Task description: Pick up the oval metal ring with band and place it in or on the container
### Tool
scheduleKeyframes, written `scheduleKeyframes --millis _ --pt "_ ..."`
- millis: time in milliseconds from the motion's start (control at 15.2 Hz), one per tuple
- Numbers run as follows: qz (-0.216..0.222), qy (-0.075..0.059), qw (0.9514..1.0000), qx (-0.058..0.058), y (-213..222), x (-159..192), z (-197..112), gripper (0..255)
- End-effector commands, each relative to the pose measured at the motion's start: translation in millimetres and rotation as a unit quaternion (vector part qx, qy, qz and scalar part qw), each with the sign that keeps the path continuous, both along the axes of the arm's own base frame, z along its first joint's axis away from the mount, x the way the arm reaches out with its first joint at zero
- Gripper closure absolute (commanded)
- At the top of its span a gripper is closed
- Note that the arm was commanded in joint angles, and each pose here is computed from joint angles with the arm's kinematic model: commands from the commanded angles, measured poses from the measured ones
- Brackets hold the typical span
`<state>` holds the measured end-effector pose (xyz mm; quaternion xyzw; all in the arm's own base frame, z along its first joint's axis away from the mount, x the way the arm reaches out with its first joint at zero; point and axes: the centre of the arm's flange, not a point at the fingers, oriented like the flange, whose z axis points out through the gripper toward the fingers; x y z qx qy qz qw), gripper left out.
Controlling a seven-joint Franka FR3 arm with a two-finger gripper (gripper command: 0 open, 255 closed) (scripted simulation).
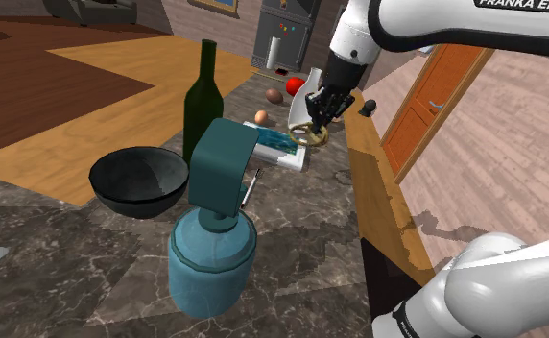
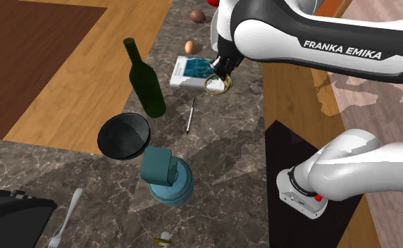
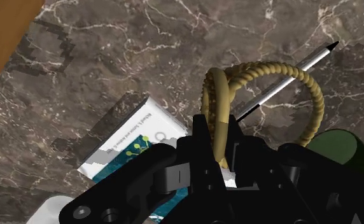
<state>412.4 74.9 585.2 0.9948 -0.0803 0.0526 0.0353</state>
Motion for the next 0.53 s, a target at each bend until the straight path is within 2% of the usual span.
scheduleKeyframes --millis 0,462 --pt "-0.001 0.0 1.0 0.0 21.1 7.9 2.2 255" --pt "-0.001 0.0 1.0 0.0 107.3 40.8 5.6 255"
